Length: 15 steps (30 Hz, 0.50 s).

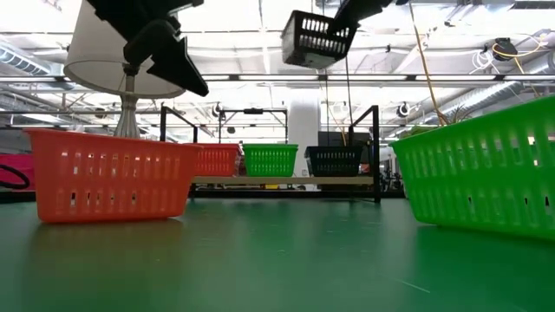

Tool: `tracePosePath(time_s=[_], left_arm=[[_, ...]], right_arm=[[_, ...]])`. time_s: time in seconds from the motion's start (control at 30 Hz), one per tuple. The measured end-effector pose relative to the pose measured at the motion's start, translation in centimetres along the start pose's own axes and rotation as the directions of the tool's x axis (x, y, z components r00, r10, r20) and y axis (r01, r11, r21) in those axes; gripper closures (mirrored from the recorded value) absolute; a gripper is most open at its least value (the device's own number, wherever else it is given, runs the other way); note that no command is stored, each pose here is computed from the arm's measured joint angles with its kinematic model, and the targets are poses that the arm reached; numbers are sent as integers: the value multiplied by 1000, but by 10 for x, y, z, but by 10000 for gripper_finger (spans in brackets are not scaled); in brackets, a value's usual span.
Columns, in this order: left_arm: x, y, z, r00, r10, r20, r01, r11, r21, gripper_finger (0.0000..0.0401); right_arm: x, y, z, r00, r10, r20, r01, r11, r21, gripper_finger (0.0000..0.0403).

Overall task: Stack baskets on shelf by color
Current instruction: Stack the black bin on the black bin on the shelf

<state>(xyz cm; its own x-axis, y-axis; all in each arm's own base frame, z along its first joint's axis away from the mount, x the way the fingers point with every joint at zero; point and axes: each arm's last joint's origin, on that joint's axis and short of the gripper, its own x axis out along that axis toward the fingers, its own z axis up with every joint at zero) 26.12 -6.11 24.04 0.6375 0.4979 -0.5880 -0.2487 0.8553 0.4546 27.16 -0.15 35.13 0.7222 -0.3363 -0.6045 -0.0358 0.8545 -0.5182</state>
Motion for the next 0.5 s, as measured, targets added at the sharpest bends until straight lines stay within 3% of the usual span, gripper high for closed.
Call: tracePosePath(time_s=[0.27, 0.5], left_arm=[[8, -8, -8, 997, -38, 64, 39, 999, -9, 248], [9, -9, -8, 996, -44, 81, 44, 999, 2, 249]], right_arm=[[2, -32, -19, 995, -67, -79, 69, 997, 25, 392], [9, -56, -35, 994, -41, -99, 49, 996, 73, 391]])
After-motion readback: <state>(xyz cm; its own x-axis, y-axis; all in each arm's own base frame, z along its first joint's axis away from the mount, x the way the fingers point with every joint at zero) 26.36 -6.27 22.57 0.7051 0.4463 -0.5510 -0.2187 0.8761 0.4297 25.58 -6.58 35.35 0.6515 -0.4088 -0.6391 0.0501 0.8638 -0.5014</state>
